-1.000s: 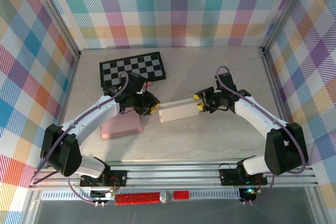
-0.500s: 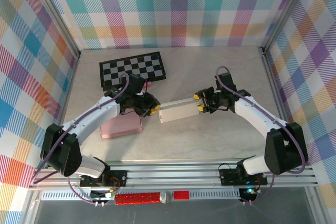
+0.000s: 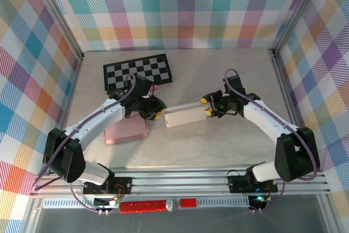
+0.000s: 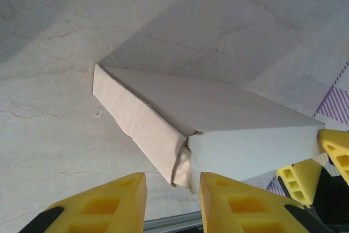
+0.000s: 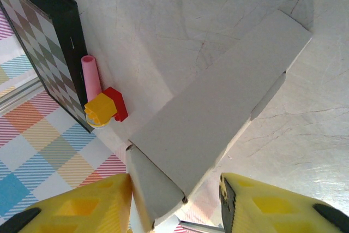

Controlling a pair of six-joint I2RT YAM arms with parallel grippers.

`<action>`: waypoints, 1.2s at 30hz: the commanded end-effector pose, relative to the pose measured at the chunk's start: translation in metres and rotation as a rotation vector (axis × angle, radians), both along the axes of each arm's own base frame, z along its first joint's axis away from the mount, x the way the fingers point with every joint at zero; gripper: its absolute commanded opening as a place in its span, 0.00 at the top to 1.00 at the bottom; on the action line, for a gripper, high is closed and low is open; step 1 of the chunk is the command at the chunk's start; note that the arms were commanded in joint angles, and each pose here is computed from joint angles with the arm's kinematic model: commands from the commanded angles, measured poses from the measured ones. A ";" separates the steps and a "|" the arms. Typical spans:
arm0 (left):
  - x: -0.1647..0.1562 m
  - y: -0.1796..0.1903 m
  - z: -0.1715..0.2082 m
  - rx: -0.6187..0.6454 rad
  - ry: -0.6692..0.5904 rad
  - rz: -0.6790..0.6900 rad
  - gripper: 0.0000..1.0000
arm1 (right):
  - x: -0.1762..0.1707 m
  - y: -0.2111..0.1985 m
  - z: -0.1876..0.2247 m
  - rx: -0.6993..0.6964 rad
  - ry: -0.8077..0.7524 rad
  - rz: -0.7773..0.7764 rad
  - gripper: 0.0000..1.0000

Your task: Fold the paper box

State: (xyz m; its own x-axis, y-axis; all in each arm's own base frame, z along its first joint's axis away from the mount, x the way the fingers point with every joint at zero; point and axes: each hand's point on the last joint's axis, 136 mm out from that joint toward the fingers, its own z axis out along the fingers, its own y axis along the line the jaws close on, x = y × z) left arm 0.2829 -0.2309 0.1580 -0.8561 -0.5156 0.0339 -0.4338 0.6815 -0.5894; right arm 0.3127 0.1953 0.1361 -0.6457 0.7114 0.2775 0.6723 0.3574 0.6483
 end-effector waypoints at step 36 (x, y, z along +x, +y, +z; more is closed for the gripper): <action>-0.021 0.009 -0.039 0.118 0.060 -0.065 0.72 | -0.009 -0.023 0.001 -0.112 0.000 0.061 0.57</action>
